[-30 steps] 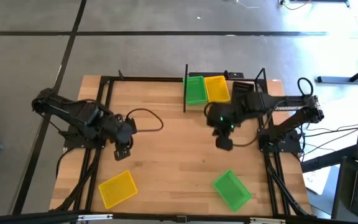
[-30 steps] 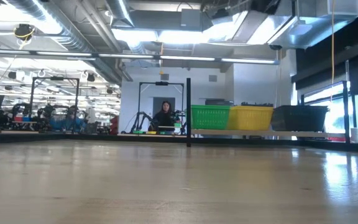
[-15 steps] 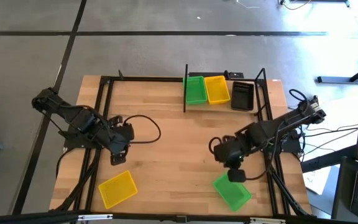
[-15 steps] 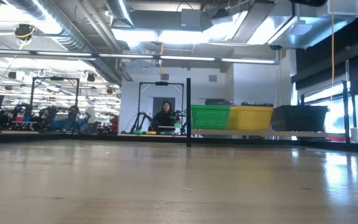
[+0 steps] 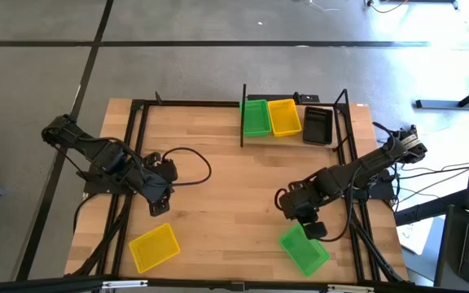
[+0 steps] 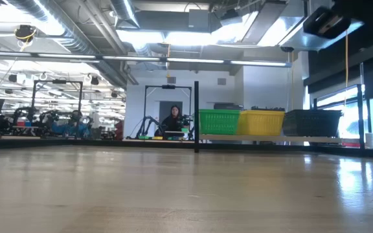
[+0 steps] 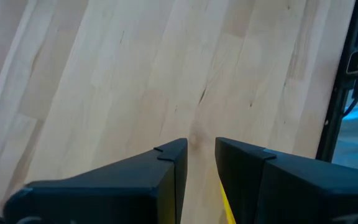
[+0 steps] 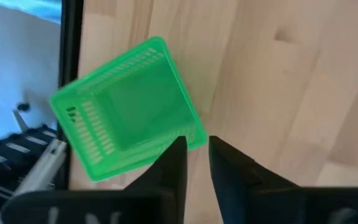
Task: Stack baskets on shelf by color
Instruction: Stack the green bin on the green bin on the shelf
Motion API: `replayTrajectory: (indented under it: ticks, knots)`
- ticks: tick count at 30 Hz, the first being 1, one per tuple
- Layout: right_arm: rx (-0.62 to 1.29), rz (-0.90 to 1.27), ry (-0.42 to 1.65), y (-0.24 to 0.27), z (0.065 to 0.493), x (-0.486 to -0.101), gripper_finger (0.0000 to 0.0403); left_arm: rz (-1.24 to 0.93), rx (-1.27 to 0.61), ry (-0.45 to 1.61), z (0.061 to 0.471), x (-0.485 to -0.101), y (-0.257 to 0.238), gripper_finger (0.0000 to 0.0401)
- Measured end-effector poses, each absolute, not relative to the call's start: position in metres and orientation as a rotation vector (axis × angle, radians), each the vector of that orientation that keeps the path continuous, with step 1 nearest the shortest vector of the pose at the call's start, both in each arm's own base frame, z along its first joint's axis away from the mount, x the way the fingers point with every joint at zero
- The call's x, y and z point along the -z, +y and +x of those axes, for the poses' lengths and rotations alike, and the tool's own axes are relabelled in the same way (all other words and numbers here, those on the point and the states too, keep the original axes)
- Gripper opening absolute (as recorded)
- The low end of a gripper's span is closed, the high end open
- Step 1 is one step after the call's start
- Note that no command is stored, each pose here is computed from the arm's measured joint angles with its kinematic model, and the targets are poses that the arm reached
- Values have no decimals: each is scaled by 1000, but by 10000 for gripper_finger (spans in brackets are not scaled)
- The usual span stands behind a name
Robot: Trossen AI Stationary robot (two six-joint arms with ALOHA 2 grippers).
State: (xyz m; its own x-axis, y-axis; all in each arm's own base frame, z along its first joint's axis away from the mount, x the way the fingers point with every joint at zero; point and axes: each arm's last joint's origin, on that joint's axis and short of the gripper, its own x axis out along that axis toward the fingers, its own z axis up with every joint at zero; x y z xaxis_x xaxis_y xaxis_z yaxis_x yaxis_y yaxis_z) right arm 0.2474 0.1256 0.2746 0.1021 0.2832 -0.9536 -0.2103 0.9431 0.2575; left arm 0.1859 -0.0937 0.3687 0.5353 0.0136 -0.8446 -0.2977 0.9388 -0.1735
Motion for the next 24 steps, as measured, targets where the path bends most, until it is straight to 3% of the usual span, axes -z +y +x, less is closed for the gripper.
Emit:
replayTrajectory:
  ticks: [6, 11, 24]
  knots:
    - [-530, -80, 1339, 129, 249, -249, 78, -355, -220, 984, 186, -369, -93, 74]
    - [-612, -67, 1276, 131, 250, -226, 78, -355, -222, 982, 186, -369, -93, 74]
    - [-636, -133, 1259, 125, 238, -183, 78, -343, -243, 966, 186, -369, -93, 74]
